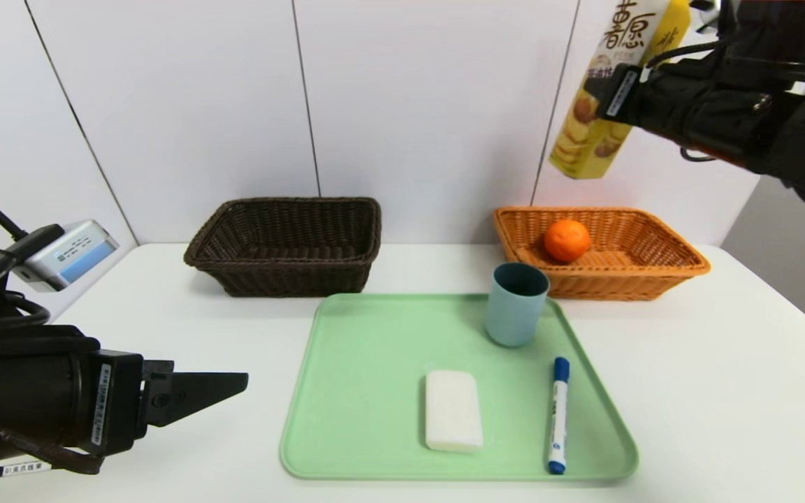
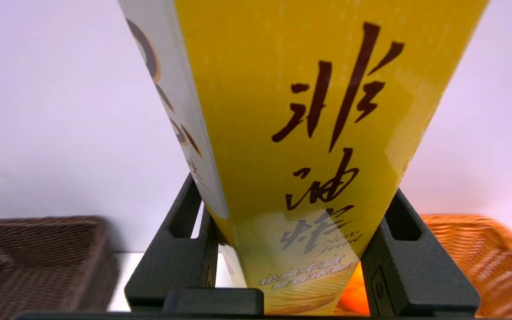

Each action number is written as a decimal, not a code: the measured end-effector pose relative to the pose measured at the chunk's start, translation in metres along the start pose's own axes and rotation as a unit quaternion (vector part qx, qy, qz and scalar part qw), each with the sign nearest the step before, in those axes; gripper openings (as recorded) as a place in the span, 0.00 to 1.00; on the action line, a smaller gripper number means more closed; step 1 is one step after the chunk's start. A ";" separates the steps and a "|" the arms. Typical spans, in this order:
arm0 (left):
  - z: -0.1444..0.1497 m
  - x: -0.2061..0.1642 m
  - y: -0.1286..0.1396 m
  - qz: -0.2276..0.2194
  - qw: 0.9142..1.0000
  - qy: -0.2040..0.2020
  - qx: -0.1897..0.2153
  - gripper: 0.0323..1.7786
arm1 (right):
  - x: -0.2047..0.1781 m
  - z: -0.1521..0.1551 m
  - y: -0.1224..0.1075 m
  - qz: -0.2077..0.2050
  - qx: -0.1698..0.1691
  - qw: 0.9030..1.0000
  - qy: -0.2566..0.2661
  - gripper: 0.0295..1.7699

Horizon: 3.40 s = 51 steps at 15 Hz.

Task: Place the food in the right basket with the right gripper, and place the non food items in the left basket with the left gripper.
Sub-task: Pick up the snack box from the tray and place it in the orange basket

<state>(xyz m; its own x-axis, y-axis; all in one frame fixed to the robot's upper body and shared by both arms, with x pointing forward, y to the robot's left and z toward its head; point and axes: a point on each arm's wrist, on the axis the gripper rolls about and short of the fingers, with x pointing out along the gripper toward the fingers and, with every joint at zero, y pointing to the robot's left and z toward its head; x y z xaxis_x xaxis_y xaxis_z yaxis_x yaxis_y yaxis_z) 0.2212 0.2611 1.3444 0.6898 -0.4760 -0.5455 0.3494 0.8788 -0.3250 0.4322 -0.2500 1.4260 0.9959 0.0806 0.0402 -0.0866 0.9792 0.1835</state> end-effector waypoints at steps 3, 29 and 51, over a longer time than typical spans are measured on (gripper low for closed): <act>0.000 0.000 0.000 0.000 1.000 0.001 0.000 0.95 | 0.018 0.000 -0.037 -0.021 -0.001 1.000 0.021 0.47; -0.003 0.006 0.001 0.004 1.000 0.015 -0.001 0.95 | 0.048 -0.097 -0.142 -0.151 0.023 0.984 0.089 0.47; -0.003 0.005 0.001 0.004 1.000 0.015 0.000 0.95 | 0.057 -0.134 -0.137 -0.133 0.016 0.991 0.026 0.78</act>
<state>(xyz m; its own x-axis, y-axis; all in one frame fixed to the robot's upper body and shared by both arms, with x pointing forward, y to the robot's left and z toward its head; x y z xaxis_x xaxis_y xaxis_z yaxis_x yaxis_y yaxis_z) 0.2232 0.2597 1.3383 0.6736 -0.4694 -0.5709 0.3436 0.8827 -0.3205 0.5045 -0.3549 1.2714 0.9835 -0.1691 -0.0641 0.1790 0.9608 0.2119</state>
